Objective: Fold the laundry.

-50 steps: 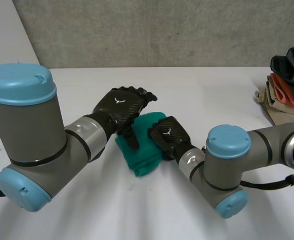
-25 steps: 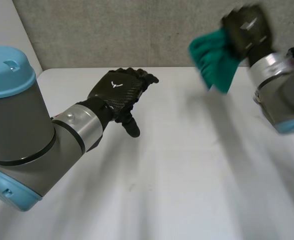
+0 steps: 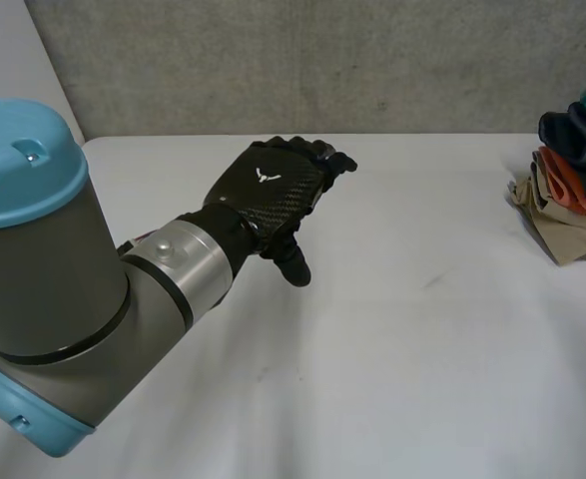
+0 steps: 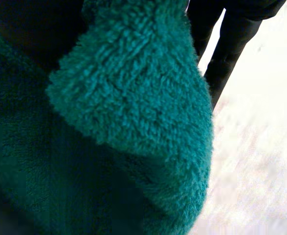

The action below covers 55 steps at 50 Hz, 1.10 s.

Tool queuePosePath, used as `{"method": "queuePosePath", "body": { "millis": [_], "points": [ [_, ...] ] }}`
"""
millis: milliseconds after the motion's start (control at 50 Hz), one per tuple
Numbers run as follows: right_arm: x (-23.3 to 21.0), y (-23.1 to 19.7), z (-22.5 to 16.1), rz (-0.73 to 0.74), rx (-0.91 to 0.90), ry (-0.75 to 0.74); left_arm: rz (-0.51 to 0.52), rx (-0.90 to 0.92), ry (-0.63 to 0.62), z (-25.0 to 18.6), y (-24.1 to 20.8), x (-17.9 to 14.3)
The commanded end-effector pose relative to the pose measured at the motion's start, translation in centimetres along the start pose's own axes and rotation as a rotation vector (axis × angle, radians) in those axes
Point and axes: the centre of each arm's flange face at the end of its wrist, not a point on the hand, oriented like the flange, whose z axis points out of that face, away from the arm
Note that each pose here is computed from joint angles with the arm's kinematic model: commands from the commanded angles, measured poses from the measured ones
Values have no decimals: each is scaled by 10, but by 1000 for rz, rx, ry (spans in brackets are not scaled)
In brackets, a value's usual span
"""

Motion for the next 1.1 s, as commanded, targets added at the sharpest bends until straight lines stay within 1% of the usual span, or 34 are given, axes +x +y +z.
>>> {"method": "queuePosePath", "body": {
  "millis": [20,100,240,320,400,420,500,540,620,640,700,720,760,780,840,860,900,920,960,980,1000,1020,1040,1060,1100],
  "points": [
    [-5,64,-43,107,-158,-112,2,0,33,-3,0,12],
    [1,72,-54,97,-168,-114,5,4,46,-5,-1,17],
    [9,62,-56,73,-149,-128,7,3,49,-5,-1,19],
    [12,44,-52,69,-143,-106,8,8,50,-6,-2,19],
    [15,21,-50,104,-176,-47,10,20,60,-7,-6,22],
    [19,11,-53,119,-204,-23,11,25,64,-8,-8,24],
    [31,-9,-66,137,-288,41,16,40,90,-11,-12,33],
    [35,-13,-74,118,-332,70,17,48,91,-12,-15,34],
    [48,-26,-98,-3,-466,159,18,67,93,-16,-21,35],
    [59,-37,-108,-78,-530,219,18,70,93,-17,-22,35],
    [75,-50,-121,-213,-630,315,17,85,90,-19,-27,34],
    [83,-56,-125,-297,-674,371,17,91,89,-20,-29,34],
    [90,-59,-126,-364,-691,432,19,122,86,-22,-36,34],
    [95,-66,-123,-394,-674,486,21,137,82,-23,-39,33],
    [93,-92,-107,-412,-573,546,28,199,62,-27,-52,30],
    [88,-116,-97,-399,-489,568,28,215,54,-28,-56,28],
    [79,-138,-91,-369,-408,576,29,254,40,-32,-66,24],
    [62,-155,-87,-329,-344,562,28,265,32,-33,-68,22],
    [36,-175,-80,-280,-268,522,26,294,-23,-35,-76,11],
    [7,-187,-74,-239,-217,458,23,296,-62,-35,-78,3],
    [-11,-191,-72,-212,-195,414,21,295,-137,-35,-79,-12],
    [-25,-194,-71,-189,-181,381,20,289,-186,-35,-78,-22],
    [-55,-196,-71,-141,-166,308,18,284,-240,-35,-77,-33],
    [-76,-195,-73,-112,-168,258,17,275,-324,-36,-76,-50],
    [-109,-195,-77,-69,-175,177,13,243,-411,-36,-70,-69]
  ]
}}
